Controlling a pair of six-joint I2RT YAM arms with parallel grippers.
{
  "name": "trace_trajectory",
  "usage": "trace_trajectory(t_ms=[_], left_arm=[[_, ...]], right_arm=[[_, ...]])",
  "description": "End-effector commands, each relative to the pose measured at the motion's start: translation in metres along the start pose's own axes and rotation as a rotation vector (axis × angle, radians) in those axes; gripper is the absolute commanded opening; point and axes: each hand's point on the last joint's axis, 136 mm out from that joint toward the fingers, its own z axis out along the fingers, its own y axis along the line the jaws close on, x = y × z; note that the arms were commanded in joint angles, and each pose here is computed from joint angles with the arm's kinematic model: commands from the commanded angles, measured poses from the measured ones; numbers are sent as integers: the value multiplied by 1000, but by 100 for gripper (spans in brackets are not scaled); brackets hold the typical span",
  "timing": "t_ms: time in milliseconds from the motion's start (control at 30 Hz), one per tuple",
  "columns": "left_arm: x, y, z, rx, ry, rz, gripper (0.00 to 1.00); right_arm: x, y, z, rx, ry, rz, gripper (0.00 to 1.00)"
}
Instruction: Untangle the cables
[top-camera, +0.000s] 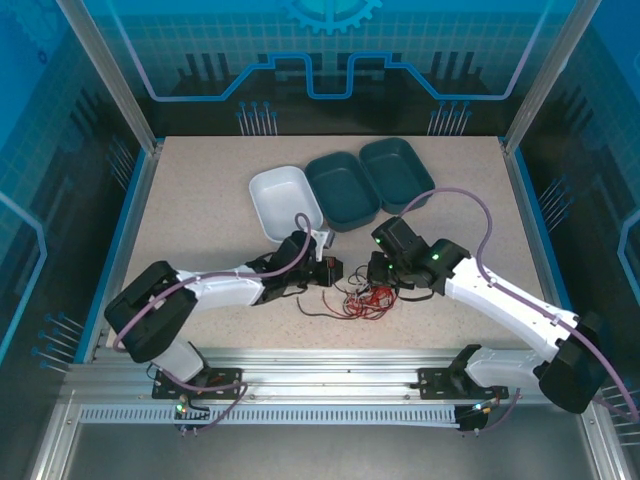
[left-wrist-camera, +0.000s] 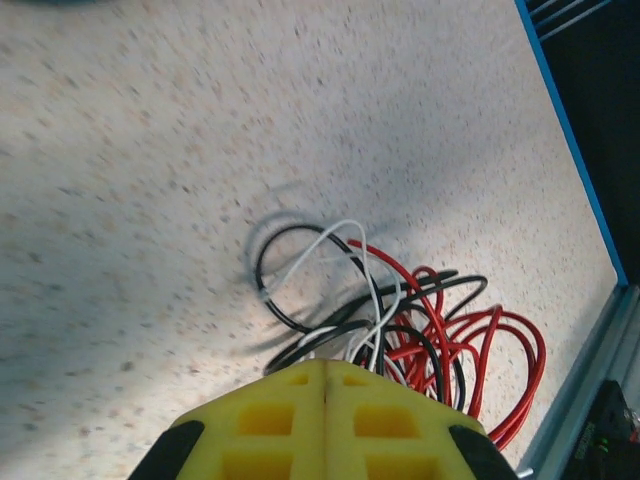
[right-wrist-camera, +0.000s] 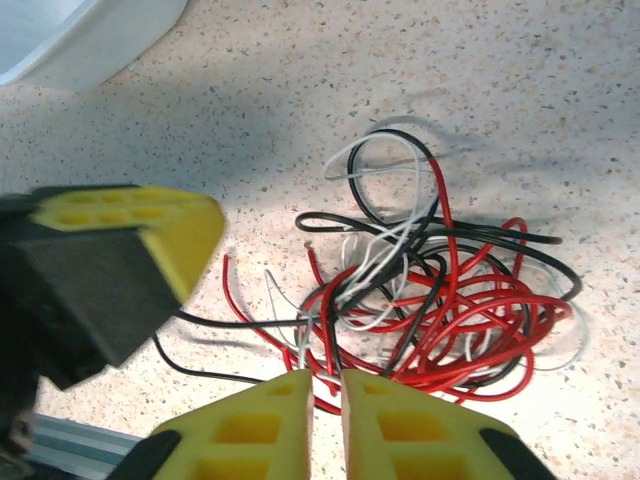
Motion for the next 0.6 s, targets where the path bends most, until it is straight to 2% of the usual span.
trace_trajectory(t_ms=[0, 267, 567], left_arm=[[-6, 13, -12, -63, -20, 64, 0], [-1, 8, -7, -27, 9, 80, 0], [5, 11, 3, -17, 40, 53, 2]], right_arm=[[8, -12, -9, 61, 14, -15, 20], [39, -48, 8, 134, 61, 85, 28], [46, -41, 29, 25, 41, 182, 30]])
